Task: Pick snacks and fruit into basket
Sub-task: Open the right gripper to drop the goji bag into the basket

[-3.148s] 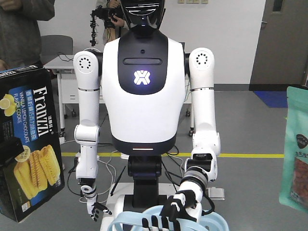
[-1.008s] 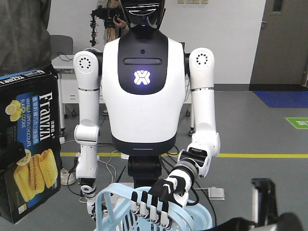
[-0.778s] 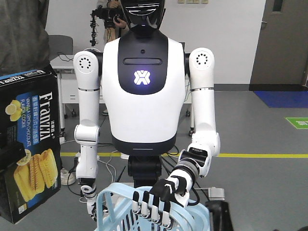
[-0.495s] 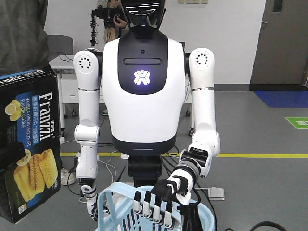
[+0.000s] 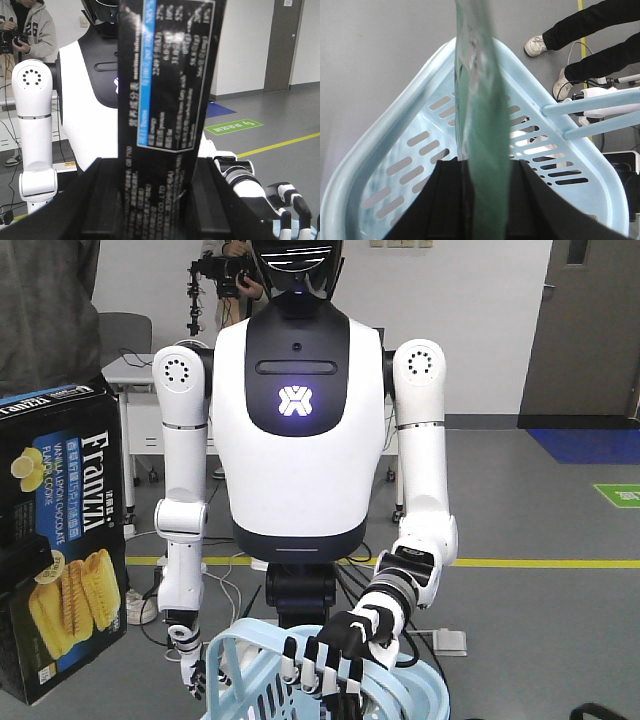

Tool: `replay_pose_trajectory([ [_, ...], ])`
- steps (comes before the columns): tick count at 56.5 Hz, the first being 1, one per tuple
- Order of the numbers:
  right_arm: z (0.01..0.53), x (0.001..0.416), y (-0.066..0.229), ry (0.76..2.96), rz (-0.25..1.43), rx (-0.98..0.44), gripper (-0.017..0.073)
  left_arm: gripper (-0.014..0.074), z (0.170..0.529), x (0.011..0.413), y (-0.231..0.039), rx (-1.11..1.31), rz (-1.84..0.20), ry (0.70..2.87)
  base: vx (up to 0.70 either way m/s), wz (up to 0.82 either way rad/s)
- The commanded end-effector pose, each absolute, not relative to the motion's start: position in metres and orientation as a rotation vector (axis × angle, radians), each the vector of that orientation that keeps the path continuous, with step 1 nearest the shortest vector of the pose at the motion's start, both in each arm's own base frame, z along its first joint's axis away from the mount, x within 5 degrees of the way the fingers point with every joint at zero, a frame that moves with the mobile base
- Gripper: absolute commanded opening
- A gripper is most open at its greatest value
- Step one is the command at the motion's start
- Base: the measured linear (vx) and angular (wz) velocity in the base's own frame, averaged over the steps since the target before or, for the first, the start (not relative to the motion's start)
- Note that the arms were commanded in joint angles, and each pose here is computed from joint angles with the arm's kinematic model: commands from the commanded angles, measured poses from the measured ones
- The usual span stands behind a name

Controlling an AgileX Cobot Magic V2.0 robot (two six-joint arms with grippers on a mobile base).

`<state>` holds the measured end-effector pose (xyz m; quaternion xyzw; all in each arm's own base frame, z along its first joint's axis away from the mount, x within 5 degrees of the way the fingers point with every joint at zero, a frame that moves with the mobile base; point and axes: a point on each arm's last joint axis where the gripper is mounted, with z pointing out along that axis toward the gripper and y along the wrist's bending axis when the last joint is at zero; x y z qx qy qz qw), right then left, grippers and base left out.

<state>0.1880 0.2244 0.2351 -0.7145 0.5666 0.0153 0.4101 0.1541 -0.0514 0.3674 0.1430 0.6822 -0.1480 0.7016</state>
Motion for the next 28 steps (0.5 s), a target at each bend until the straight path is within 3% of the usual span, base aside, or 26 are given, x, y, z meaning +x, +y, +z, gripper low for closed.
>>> replay_pose_trajectory([
  [1,0.2596,0.1956,0.2291,1.340,-0.007,-1.671,-0.0004,0.0002,0.3815,0.1498,-0.0536,0.313,-0.382,1.468,0.00,0.00],
  [17,0.2561,0.1993,0.2308,1.298,-0.049,-1.695,0.0070,0.0002,0.3820,0.1483,-0.0563,0.341,-0.407,1.457,0.00,0.00],
  [28,0.2527,0.2004,0.2320,1.305,-0.049,-1.703,0.0207,0.0002,0.3821,0.1482,-0.0565,0.342,-0.408,1.456,0.00,0.00],
])
